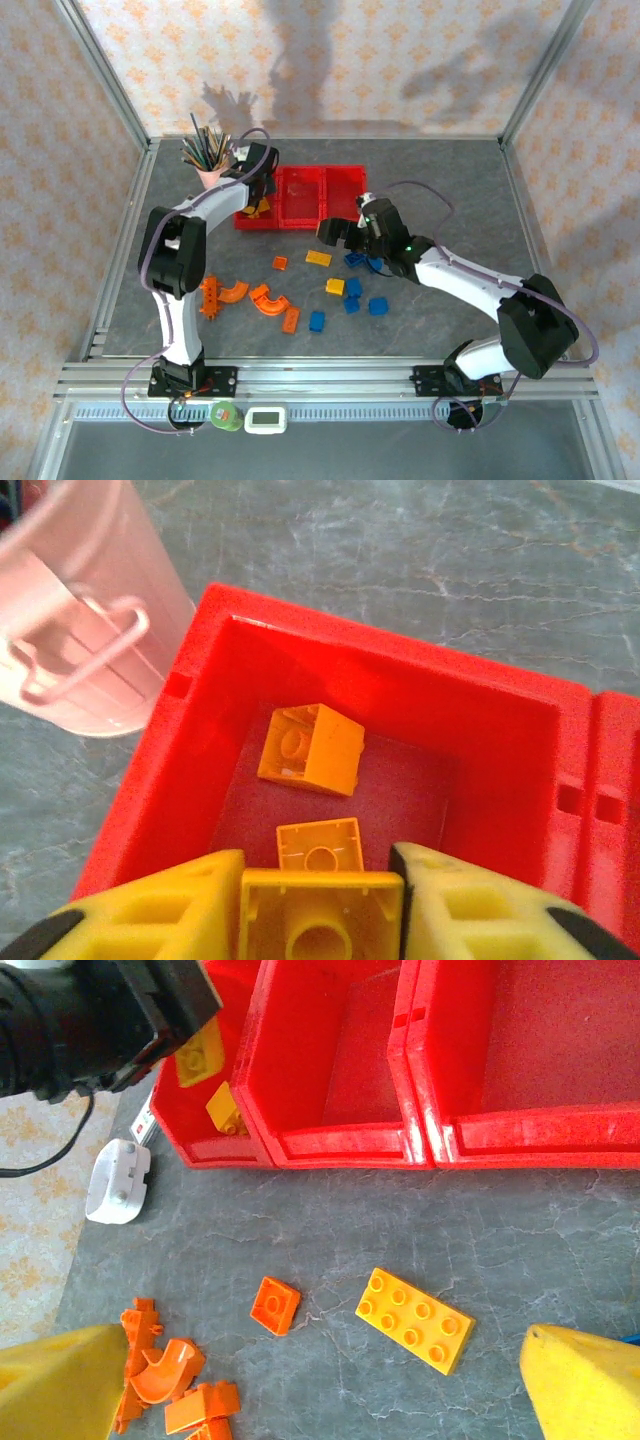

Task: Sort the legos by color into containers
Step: Place the lego in the container, then pick up the lego from the center of the table.

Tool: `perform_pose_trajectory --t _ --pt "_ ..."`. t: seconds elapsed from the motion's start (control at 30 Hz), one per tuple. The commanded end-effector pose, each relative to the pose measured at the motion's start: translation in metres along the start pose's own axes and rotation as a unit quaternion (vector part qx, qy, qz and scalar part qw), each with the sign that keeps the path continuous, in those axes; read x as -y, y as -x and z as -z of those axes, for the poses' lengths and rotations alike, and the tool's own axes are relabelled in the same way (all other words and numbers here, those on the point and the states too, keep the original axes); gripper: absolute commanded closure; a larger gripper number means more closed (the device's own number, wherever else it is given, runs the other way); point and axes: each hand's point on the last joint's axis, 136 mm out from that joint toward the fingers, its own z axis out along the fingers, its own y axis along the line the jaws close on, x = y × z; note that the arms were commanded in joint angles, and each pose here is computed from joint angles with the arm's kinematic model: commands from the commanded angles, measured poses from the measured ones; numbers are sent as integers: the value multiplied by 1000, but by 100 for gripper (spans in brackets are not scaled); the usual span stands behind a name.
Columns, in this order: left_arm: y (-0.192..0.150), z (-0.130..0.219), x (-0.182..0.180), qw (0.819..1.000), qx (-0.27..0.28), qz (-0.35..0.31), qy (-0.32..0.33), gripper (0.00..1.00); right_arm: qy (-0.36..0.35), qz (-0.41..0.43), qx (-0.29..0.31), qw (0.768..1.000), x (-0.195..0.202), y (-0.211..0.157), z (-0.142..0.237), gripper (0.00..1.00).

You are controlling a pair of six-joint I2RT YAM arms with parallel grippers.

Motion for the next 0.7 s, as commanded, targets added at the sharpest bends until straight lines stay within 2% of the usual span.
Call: perform_pose_trajectory --t 0.0,0.13,0.3,0.47,0.57,0.67 --pt "8 8 5 1000 -4 -14 -10 53 -5 13 16 1000 -4 11 1 0" --pt "12 23 3 1000 2 -12 -18 44 -9 12 17 1000 1 13 5 0" --pt "10 53 4 999 3 -4 -50 42 -11 4 22 1000 8 16 10 0" --pt "-14 87 11 997 2 -13 -73 40 -18 3 17 1000 20 11 18 0" --pt "-38 108 15 998 0 -35 -61 38 -37 13 6 999 33 5 22 0" --pt "-63 124 26 996 -12 -24 -85 37 -53 20 -5 998 48 -5 25 0"
